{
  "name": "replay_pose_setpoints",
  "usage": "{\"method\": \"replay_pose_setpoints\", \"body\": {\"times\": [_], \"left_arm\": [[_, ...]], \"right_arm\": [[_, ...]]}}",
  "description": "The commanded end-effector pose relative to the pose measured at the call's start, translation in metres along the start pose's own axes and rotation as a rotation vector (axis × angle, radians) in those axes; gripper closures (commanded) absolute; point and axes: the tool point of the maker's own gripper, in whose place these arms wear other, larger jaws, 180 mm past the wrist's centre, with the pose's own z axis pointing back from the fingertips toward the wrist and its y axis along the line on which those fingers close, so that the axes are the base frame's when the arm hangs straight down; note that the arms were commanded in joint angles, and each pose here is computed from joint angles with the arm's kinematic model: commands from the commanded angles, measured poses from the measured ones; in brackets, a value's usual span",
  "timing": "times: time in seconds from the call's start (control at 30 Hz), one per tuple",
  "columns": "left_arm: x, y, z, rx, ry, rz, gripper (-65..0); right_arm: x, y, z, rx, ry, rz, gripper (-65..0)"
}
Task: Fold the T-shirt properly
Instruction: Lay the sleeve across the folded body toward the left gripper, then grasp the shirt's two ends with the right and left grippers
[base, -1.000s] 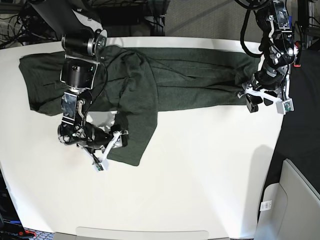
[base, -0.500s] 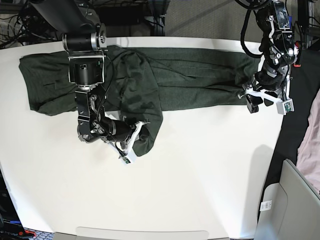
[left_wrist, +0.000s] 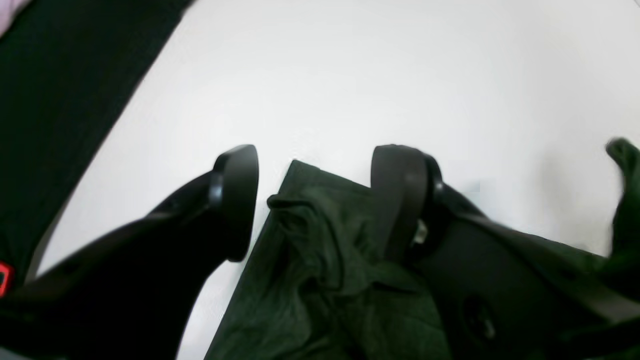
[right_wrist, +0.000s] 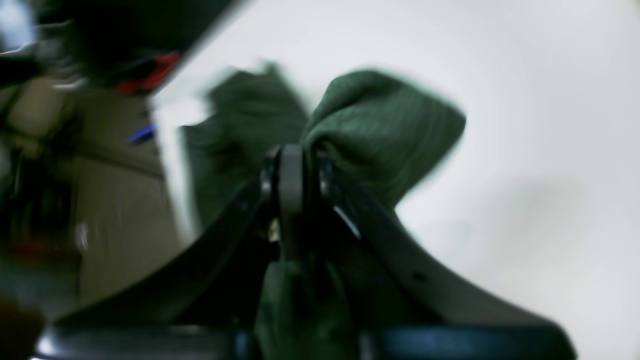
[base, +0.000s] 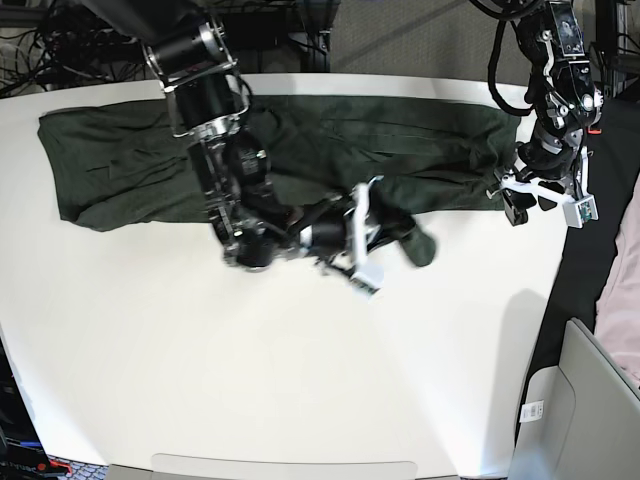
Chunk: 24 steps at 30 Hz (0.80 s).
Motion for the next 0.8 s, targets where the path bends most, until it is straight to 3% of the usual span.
{"method": "replay_pose_setpoints", "body": {"times": [0.0, 0.17, 0.33, 0.4, 0.57, 0.67, 0.77], "left_arm": [[0.015, -0.001, 0.003, -0.003, -0.051, -0.013, -35.0], [0.018, 0.027, 0.011, 0.067, -0.064, 0.009, -35.0], [0.020, 0.034, 0.013, 0.084, -0.071, 0.015, -35.0], [0.016, 0.042, 0.015, 0.102, -0.064, 0.017, -35.0], [0.015, 0.042, 0.016, 0.102, -0.061, 0.015, -35.0], [0.015, 0.041, 0.015, 0.098, -0.059, 0.014, -35.1], [0.012, 0.042, 0.016, 0.100, -0.052, 0.012, -35.2]], "right_arm": [[0.017, 0.013, -0.005, 0.033, -0.050, 0.019, -0.6], [0.013, 0.044, -0.026, 0.111, -0.019, 0.048, -0.6], [0.011, 0.047, -0.031, 0.111, 0.008, 0.076, -2.4], [0.014, 0.047, -0.031, 0.109, -0.010, 0.077, -8.7], [0.015, 0.046, -0.031, 0.112, -0.029, 0.060, -32.1], [0.021, 0.041, -0.027, 0.100, -0.050, 0.058, -33.8], [0.016, 0.014, -0.003, 0.023, -0.073, 0.028, -33.8]]}}
